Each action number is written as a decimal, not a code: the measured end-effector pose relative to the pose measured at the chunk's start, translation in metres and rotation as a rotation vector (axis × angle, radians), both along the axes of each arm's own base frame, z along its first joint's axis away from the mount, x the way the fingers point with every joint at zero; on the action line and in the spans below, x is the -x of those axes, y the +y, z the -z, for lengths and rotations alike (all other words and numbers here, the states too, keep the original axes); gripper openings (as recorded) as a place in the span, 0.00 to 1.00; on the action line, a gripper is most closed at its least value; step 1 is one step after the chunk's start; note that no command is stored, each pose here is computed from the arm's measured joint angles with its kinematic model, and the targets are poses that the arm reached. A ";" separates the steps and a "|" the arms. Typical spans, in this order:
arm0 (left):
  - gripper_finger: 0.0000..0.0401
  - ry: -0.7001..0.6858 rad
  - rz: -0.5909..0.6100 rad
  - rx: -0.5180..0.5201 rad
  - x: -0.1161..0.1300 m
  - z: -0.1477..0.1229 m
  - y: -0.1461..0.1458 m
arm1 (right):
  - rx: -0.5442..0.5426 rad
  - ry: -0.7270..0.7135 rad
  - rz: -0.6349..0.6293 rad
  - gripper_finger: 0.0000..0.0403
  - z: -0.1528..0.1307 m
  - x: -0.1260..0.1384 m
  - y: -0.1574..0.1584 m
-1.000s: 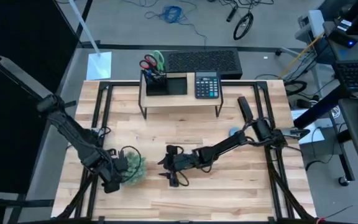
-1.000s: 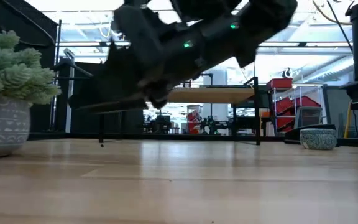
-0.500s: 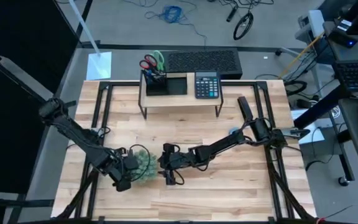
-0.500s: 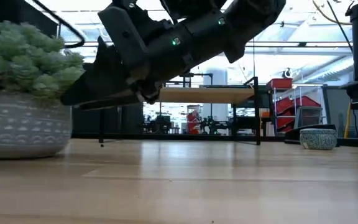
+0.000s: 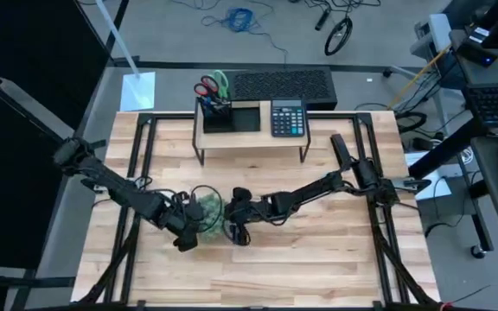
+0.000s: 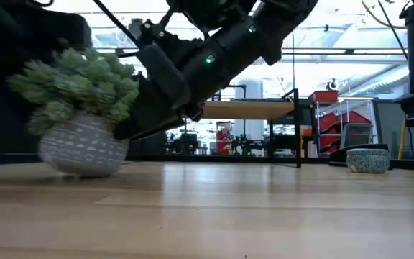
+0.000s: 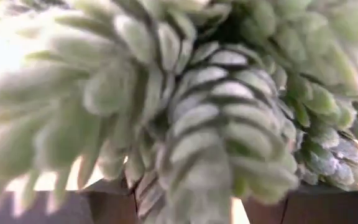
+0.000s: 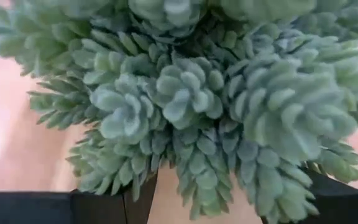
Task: Pick and place office supplies into organizer
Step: Move the green potted plant under the shelf
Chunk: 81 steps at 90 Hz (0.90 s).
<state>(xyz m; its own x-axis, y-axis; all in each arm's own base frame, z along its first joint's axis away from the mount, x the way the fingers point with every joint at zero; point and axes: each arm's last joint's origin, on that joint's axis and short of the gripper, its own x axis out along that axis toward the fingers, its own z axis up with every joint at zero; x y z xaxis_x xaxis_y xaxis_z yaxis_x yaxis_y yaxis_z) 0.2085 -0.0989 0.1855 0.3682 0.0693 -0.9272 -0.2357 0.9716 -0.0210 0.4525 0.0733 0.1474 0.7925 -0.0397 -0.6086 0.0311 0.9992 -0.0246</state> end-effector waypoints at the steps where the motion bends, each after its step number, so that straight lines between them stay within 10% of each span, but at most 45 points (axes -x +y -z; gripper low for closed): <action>1: 0.42 0.001 0.000 -0.002 -0.001 0.000 0.001 | 0.004 0.003 0.000 0.52 0.000 0.000 -0.001; 81: 0.42 -0.037 -0.025 -0.096 -0.029 -0.003 0.077 | 0.103 0.208 0.116 0.52 -0.008 0.014 -0.081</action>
